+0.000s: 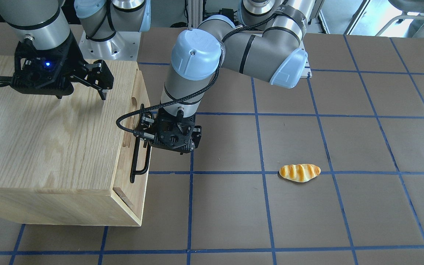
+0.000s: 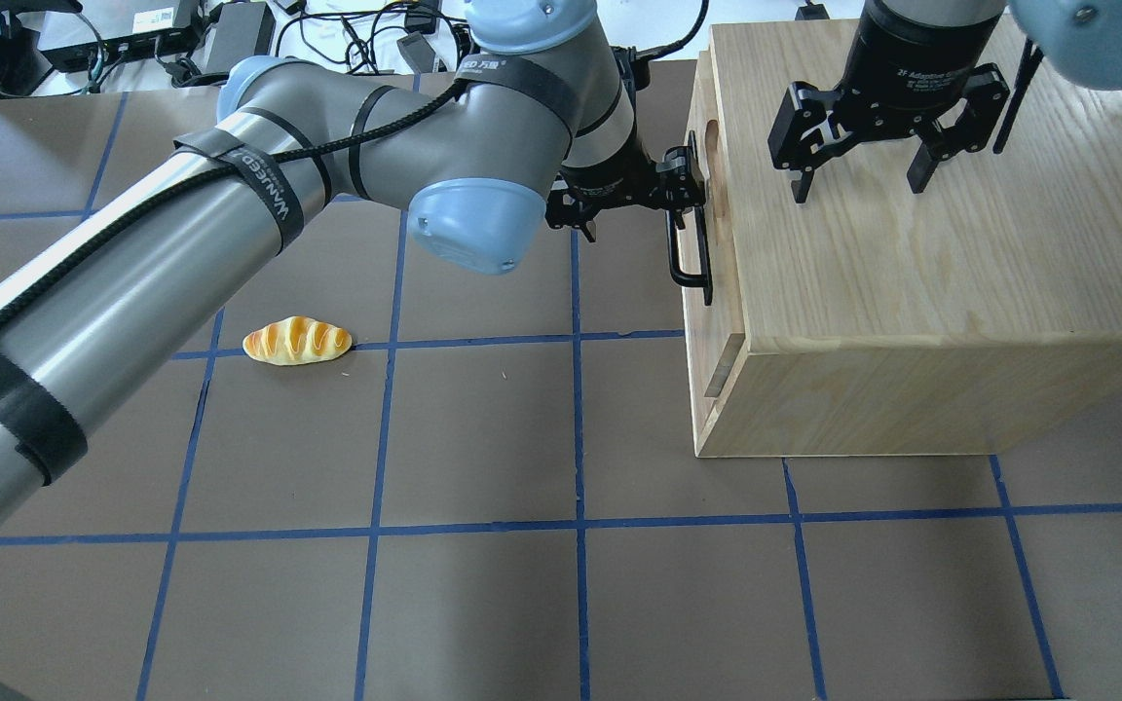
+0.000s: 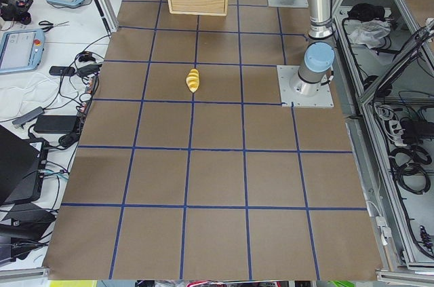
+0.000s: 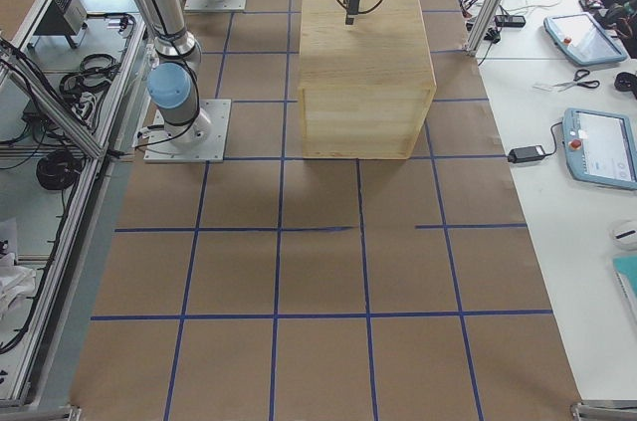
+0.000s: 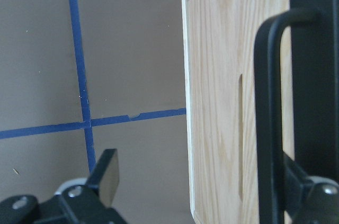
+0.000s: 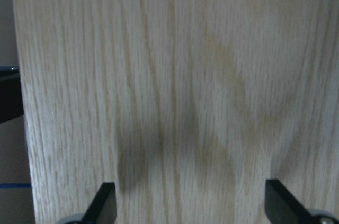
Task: Open upper drawer
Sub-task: 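Pull the handle with the left gripper away from the cabinet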
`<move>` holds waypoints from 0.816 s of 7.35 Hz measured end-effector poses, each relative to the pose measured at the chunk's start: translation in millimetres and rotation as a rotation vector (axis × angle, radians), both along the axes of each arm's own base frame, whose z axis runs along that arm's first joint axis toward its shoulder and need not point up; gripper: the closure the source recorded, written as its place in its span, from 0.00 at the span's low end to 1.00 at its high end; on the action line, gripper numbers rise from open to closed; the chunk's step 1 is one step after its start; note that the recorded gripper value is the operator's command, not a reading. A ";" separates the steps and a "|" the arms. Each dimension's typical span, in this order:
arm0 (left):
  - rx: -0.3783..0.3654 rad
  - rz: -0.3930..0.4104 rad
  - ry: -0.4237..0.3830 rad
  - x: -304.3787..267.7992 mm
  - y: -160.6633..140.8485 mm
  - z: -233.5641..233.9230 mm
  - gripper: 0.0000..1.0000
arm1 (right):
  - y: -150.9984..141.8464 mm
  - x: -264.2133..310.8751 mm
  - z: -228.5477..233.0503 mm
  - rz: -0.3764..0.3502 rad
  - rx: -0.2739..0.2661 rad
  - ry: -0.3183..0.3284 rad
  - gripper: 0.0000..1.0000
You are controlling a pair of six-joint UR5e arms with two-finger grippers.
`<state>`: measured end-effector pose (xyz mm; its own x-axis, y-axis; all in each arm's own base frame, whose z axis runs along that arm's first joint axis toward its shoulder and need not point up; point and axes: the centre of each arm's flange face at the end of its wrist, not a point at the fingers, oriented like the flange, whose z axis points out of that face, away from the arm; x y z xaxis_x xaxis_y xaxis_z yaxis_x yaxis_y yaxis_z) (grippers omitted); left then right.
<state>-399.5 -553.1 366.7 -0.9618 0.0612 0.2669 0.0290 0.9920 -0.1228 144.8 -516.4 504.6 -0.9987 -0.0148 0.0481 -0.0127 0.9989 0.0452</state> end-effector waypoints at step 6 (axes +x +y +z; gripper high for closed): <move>0.010 -0.015 -0.029 7.0 -3.2 6.2 0.00 | -0.1 0.0 0.3 -0.001 -0.001 0.000 0.00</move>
